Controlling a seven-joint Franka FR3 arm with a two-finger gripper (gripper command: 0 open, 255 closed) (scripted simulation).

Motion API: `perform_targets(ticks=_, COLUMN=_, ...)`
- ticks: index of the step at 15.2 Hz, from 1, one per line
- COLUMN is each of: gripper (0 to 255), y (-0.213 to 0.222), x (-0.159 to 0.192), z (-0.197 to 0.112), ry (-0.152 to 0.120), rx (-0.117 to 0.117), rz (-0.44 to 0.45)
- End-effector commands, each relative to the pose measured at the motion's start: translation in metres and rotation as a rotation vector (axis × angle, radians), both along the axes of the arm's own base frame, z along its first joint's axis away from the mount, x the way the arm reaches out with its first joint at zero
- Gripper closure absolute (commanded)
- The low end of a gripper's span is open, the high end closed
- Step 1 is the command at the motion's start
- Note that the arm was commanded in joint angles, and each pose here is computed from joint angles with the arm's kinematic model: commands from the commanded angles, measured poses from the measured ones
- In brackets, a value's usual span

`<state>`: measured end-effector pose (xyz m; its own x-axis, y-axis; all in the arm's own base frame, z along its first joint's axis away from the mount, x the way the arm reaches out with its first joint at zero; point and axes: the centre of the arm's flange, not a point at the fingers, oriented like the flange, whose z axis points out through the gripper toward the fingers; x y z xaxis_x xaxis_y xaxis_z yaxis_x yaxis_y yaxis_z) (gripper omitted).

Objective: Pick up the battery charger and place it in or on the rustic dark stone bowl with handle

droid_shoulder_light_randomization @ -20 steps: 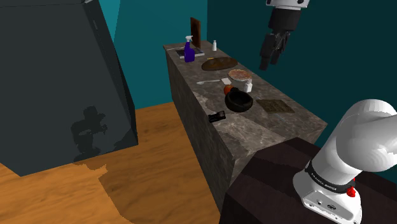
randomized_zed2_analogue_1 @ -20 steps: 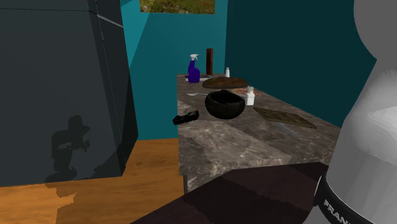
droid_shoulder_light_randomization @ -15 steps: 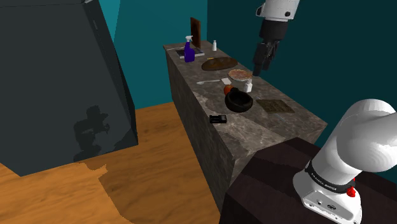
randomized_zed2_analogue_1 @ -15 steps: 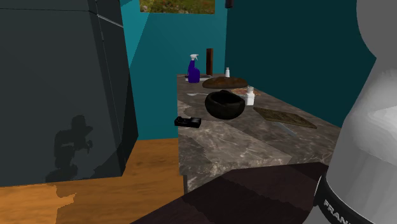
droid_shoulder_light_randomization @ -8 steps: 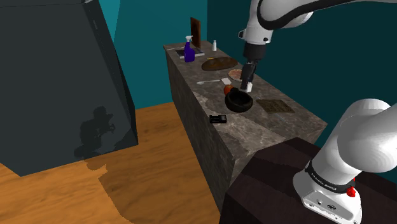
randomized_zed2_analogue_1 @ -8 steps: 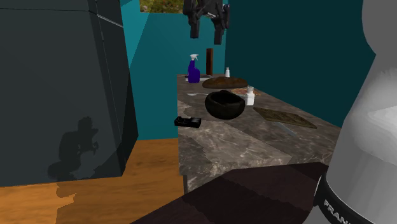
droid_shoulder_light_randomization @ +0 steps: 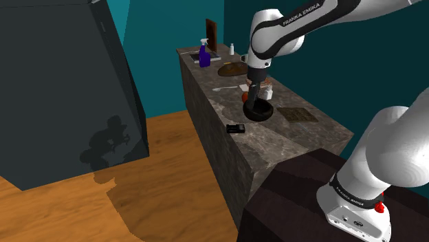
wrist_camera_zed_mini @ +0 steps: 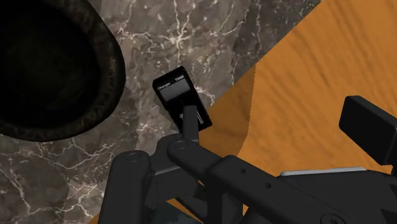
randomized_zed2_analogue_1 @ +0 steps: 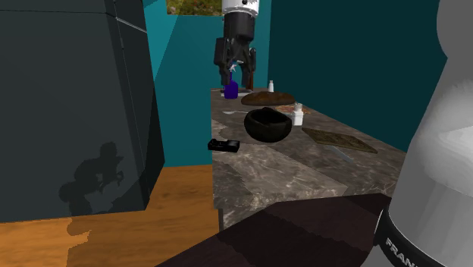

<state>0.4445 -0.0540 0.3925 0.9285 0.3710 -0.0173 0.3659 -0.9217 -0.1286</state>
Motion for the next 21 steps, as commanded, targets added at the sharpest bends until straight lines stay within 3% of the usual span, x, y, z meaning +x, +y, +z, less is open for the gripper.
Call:
perform_targets(ticks=1, gripper=0, y=-0.003, x=0.016, z=-0.021, ry=0.002, rx=-0.001, rz=0.043)
perform_targets(ticks=12, gripper=0, y=0.004, x=0.102, z=-0.143, ry=0.022, rx=0.001, rz=0.267)
perform_targets(ticks=21, gripper=0, y=0.008, x=0.101, z=-0.187, ry=0.023, rx=0.001, rz=0.276)
